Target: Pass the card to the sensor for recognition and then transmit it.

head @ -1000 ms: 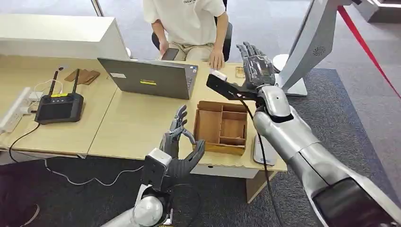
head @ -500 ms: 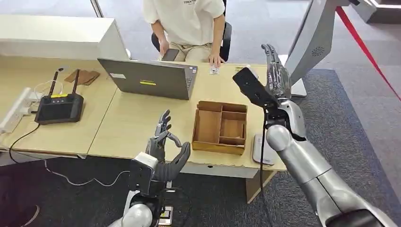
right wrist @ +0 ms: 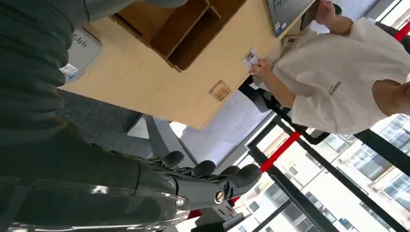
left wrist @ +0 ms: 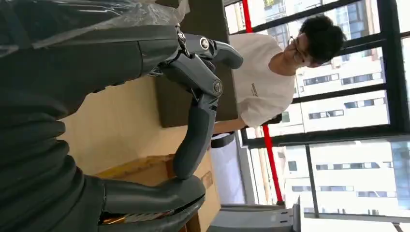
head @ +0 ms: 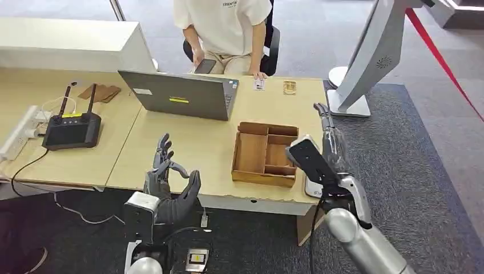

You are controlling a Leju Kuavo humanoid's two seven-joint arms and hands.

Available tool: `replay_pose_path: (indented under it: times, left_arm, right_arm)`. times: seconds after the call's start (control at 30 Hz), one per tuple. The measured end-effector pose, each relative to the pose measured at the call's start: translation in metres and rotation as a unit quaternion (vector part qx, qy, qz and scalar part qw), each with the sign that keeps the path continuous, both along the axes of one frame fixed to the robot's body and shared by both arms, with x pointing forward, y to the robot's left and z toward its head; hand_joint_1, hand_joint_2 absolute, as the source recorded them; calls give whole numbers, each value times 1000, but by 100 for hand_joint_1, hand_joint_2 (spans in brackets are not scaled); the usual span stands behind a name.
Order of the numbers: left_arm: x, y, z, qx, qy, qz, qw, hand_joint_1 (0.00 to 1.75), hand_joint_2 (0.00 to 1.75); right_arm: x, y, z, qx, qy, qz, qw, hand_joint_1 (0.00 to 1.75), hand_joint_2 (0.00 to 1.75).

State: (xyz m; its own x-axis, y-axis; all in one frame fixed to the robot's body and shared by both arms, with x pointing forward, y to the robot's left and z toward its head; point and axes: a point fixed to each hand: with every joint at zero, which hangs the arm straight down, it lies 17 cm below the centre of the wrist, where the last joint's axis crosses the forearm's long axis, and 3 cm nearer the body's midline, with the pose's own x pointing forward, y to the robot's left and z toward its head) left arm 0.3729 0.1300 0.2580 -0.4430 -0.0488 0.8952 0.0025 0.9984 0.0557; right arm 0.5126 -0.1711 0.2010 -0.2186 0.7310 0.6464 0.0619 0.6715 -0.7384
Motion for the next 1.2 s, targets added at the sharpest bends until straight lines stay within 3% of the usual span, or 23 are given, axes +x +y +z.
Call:
replay_pose_path:
  times: [0.37,0.57,1.2]
  left_arm:
    - [1,3,3,-6,-1,2,1000,0,175]
    - [2,3,3,-8,3,1,1000,0,175]
    - [7,0,10,-16,2,-7,1000,0,175]
  right_arm:
    - [-30,9,-15,-59,-7,13,998,0,175]
    - [-34,12,-29,-129,-2,10,992,0,175]
    - [-39,19,-60,-211,9,-3,977,0,175]
